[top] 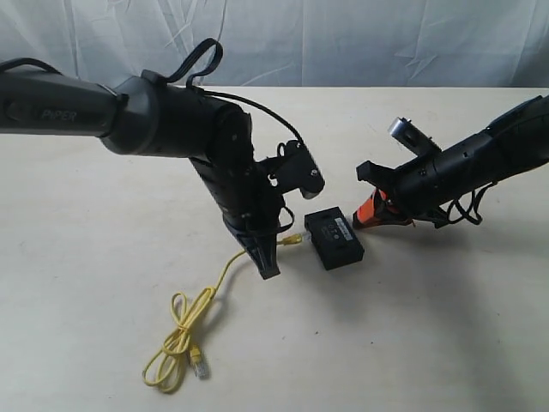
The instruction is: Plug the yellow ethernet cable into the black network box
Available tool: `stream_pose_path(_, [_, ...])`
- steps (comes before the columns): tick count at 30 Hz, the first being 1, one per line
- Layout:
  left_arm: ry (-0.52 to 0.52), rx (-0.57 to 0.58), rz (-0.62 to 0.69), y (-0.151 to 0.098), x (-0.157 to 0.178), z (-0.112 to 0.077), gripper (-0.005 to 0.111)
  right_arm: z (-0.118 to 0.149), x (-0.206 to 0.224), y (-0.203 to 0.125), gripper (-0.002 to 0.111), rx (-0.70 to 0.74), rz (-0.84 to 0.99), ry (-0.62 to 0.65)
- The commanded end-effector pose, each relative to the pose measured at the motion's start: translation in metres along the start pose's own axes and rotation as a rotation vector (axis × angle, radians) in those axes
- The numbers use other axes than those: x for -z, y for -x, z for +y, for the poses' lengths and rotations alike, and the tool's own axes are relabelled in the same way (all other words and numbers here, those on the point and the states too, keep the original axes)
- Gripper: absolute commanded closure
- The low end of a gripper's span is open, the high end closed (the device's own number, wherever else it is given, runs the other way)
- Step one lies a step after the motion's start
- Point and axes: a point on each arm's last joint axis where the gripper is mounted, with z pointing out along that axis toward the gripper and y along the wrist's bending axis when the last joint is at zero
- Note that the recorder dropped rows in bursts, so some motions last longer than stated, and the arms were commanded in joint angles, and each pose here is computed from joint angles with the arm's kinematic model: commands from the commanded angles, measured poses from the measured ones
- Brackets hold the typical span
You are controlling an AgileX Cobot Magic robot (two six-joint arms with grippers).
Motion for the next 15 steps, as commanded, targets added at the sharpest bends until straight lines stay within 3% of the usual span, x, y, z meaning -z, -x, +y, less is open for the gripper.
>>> stream_pose_path(1, [-0.025, -0.001, -0.038, 0.004, 0.006, -0.001, 0.107, -0.001, 0.002, 0.001, 0.109, -0.003, -0.005, 0.004])
stream_pose_path(9, [-0.079, -0.002, 0.007, -0.002, -0.008, -0.005, 0.107, -0.001, 0.002, 0.001, 0.109, -0.005, -0.004, 0.005])
stream_pose_path(15, [-0.059, 0.013, -0.028, 0.002, -0.007, -0.003, 0.107, -0.001, 0.002, 0.001, 0.109, -0.007, -0.004, 0.008])
